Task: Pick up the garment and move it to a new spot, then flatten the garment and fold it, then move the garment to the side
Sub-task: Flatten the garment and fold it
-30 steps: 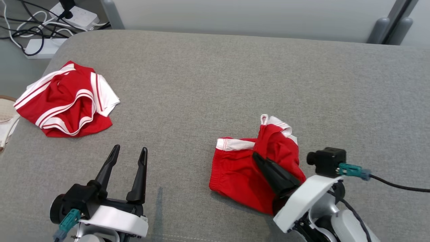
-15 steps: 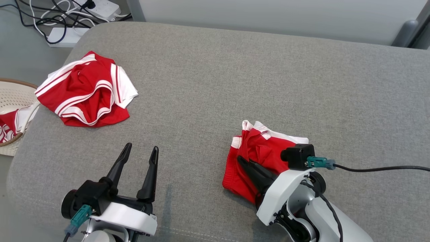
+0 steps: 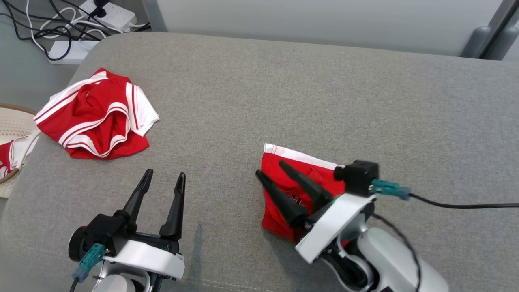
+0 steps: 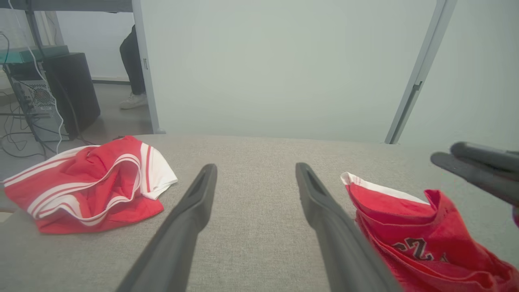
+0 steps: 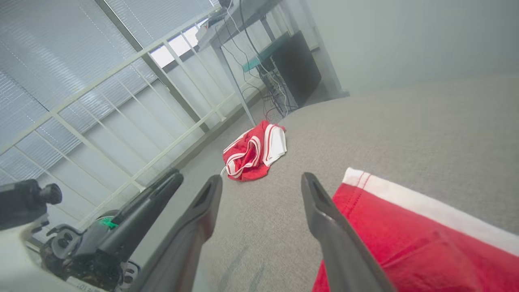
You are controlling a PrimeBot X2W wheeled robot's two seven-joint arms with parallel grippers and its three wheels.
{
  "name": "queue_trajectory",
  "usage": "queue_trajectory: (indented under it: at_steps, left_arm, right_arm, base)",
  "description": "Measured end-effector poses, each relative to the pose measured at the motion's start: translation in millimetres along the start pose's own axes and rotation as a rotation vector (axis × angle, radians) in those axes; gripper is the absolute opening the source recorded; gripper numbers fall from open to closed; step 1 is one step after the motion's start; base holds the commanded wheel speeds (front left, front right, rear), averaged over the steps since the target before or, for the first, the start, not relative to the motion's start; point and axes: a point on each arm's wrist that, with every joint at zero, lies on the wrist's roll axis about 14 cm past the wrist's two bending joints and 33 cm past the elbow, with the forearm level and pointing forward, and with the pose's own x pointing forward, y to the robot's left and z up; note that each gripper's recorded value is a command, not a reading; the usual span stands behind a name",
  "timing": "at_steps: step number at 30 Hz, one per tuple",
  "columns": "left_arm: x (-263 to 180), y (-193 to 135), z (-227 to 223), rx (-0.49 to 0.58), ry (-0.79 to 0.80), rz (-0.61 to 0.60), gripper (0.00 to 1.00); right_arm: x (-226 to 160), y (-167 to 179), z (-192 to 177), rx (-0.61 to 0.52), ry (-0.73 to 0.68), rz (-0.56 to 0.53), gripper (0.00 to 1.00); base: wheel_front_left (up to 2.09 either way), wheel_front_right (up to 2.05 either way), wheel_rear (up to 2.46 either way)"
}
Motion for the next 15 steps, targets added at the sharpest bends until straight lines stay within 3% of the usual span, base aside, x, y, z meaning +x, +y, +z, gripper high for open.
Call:
queue_trajectory:
  at_steps: [3,7,11,15]
  left_arm:
    - [0.0,-0.2,2.7,0.005,-0.009,-0.006,1.00]
    - [0.8,1.7,5.7,0.013,-0.018,-0.004,1.00]
    - [-0.8,3.3,4.2,0.015,-0.014,-0.002,1.00]
    - [-2.4,2.3,2.5,0.015,-0.009,-0.005,1.00]
  right_arm:
    - [-9.3,-3.3,38.6,-0.005,-0.136,-0.004,1.00]
    - [-49.3,-53.2,75.1,-0.107,-0.261,-0.151,1.00]
    - [-97.9,-104.8,85.5,-0.233,-0.282,-0.347,1.00]
    - [-134.8,-130.2,80.5,-0.312,-0.272,-0.485,1.00]
  base:
    - [0.00,0.00,0.00]
    - [0.00,0.00,0.00]
    - [0.00,0.00,0.00]
    - [0.00,0.00,0.00]
